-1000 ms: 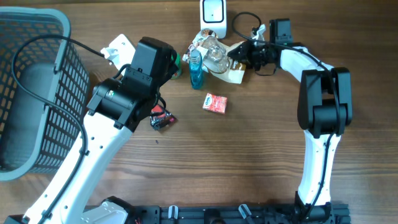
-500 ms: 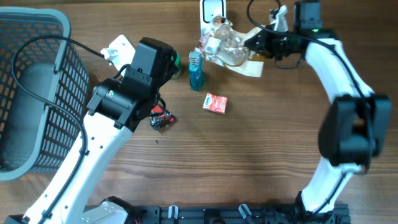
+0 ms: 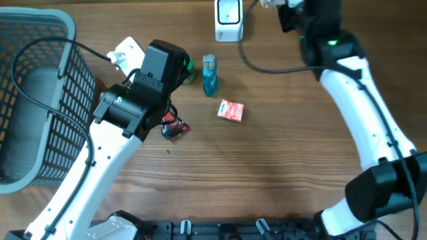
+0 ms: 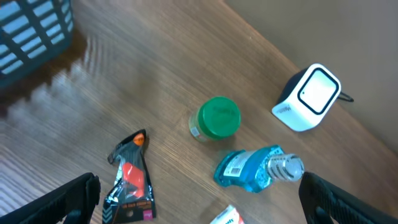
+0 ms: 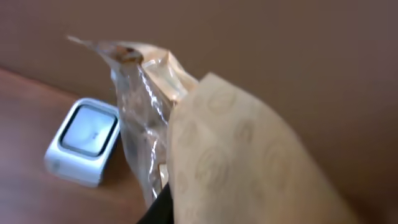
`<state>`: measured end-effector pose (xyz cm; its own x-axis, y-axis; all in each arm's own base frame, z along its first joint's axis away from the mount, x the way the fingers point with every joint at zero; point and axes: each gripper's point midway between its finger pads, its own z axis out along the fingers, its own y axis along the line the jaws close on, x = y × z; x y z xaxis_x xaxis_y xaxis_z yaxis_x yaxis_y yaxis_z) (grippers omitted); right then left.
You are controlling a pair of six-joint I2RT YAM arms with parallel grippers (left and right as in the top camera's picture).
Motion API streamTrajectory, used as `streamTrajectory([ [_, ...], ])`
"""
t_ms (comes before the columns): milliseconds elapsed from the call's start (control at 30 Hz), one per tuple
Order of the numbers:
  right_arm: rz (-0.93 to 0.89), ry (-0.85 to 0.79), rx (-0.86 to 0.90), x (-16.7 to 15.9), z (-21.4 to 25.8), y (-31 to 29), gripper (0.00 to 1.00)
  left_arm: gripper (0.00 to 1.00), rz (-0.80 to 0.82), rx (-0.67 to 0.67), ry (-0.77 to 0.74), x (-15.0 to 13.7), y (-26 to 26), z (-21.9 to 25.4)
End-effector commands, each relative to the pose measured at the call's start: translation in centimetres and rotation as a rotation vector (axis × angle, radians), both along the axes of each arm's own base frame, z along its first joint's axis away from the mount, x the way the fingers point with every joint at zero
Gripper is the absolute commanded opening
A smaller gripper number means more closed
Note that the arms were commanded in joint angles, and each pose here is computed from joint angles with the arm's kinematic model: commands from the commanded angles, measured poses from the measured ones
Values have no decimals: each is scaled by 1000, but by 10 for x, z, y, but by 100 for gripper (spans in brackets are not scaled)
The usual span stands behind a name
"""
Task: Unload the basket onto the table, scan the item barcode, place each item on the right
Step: 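Hold the bread bag's barcode over the scanner window with the right gripper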
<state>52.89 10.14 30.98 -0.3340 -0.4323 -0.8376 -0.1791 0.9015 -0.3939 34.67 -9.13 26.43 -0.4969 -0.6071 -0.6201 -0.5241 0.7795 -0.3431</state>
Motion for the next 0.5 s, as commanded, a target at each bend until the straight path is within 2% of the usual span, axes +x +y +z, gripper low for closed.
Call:
streamTrajectory([
  [0, -5, -68, -364, 11, 5, 9, 5, 100, 45, 54, -23, 2, 11, 3],
  [200, -28, -96, -644, 45, -33, 27, 5, 100, 96, 111, -56, 4, 23, 10],
  [267, 3, -109, -651, 45, -39, 45, 5, 100, 97, 111, -58, 4, 23, 10],
  [367, 54, -136, -570, 43, -46, 76, 4, 100, 103, 120, -59, 5, 24, 10],
  [467, 92, -102, -574, 46, -76, 93, 5, 100, 103, 119, -59, 5, 24, 10],
])
